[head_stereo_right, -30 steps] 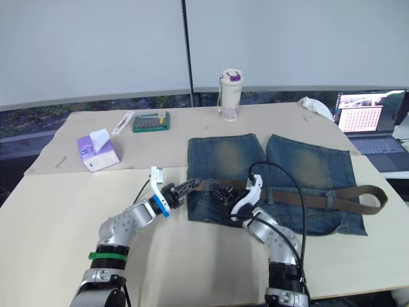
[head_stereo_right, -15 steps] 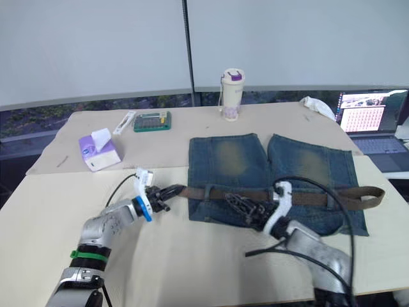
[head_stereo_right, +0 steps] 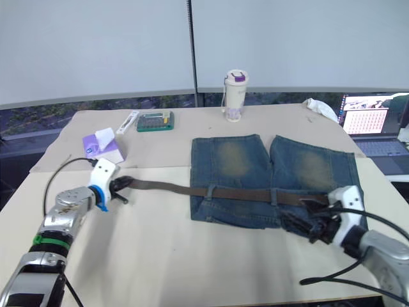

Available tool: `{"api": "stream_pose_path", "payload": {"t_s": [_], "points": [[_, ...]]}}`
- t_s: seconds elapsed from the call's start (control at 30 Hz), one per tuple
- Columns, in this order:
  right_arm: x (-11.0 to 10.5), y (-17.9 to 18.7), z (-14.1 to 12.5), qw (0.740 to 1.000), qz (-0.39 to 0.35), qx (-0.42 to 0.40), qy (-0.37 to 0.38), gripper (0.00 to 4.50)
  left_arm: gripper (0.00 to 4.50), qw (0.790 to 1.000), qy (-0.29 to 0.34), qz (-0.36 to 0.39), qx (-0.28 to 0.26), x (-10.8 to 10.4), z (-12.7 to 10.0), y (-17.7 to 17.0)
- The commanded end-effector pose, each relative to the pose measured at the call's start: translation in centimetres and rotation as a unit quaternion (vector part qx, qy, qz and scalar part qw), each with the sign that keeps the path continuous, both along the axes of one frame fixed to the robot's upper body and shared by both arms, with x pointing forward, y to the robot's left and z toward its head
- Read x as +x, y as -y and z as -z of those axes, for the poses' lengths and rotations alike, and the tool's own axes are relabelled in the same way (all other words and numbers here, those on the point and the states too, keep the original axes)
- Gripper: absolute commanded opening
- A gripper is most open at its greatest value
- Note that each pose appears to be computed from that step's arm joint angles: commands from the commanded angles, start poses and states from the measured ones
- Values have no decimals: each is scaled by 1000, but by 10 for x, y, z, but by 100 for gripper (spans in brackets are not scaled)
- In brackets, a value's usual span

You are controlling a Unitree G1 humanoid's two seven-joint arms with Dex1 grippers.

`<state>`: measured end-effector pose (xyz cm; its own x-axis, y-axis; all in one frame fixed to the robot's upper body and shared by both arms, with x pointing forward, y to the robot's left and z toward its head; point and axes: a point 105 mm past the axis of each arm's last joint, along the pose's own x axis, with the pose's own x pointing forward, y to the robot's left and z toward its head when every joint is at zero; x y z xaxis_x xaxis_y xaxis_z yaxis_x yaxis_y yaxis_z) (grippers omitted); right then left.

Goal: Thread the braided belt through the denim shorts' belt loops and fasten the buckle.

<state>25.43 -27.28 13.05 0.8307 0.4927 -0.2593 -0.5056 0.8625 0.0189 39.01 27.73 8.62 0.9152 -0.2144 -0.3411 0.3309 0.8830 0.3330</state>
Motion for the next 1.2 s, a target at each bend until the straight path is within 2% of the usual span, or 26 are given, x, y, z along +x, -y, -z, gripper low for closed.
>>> {"api": "stream_pose_path", "payload": {"t_s": [0.03,0.17,0.37,0.63,0.77,0.93,1.03,1.17,1.2], "points": [[7,28,-15,998,39,-33,29,442,0,998,6,-39,42,-1,3,-19],[23,66,-27,990,111,-70,46,442,0,992,10,-95,88,-1,4,-40],[36,85,-22,987,134,-85,18,442,0,990,-14,-103,99,-3,15,-40],[55,97,-8,984,170,-8,-52,442,0,992,-20,-91,91,0,20,-31],[60,89,9,979,156,67,-113,442,0,992,-19,-91,90,1,19,-32],[64,80,3,982,115,89,-118,442,0,992,-22,-94,87,-3,22,-34],[65,79,-2,984,102,88,-114,361,0,991,-24,-95,86,-4,24,-35],[60,76,-3,988,71,61,-121,226,0,991,-30,-97,88,-6,28,-36],[59,76,-4,988,70,60,-121,178,0,991,-31,-97,89,-6,29,-36]]}}
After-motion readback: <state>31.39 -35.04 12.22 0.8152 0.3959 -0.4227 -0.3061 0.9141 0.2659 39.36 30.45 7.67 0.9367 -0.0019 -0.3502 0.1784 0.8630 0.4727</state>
